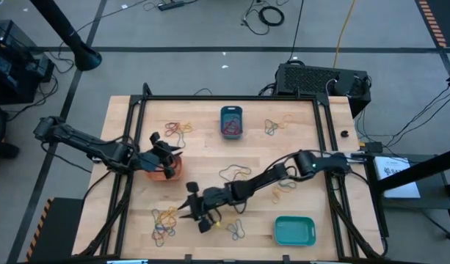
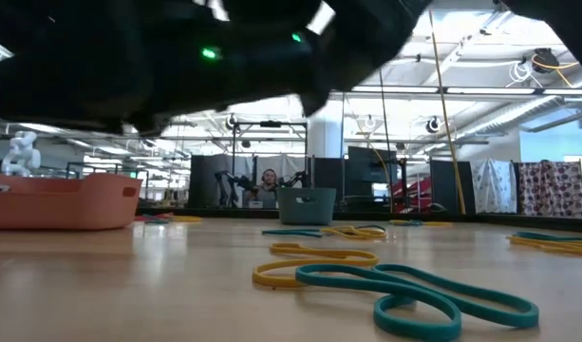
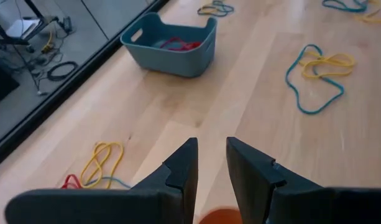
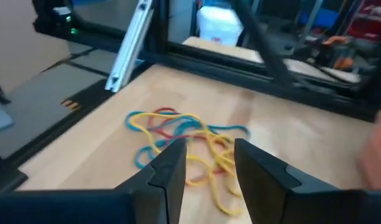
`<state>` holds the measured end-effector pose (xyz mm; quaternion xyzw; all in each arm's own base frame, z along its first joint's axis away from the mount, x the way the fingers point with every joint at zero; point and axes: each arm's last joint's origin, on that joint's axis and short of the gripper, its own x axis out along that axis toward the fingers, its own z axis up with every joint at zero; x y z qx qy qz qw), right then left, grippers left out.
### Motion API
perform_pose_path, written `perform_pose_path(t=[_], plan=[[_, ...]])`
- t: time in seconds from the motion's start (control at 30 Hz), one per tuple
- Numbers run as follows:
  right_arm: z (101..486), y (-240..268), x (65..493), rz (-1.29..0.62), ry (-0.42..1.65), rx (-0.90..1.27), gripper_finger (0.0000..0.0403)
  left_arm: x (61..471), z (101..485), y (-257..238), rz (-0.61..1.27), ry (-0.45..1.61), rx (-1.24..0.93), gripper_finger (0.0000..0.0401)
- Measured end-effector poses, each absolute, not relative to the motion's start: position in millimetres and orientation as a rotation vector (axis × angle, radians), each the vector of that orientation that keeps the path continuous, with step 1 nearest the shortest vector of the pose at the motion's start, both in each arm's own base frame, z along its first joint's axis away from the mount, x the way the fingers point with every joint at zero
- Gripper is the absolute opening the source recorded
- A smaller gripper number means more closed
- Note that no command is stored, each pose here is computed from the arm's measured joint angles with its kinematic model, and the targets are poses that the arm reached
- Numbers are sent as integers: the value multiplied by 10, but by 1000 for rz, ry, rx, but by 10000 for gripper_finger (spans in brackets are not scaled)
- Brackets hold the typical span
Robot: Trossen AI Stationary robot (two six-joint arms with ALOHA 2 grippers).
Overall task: Sort rubber bands into baskets
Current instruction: Put the bottom red rubber band into the blue bin
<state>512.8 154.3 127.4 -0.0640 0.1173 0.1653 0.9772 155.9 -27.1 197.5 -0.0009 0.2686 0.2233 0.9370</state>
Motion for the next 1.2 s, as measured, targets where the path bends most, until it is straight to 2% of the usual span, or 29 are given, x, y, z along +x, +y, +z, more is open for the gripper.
perform_pose_path(t=[0.27,0.5,0.83,1.2], plan=[[1380,1693,5345,352,227,-127,130,1577,1968,-266,499,535,11,93],[1165,1806,5390,415,246,-122,130,1586,1936,-309,471,548,-31,93],[1091,1797,5381,518,282,-129,130,1591,1920,-378,450,542,-58,93],[840,1625,5440,489,309,-140,130,1616,1875,-390,458,566,-45,93]])
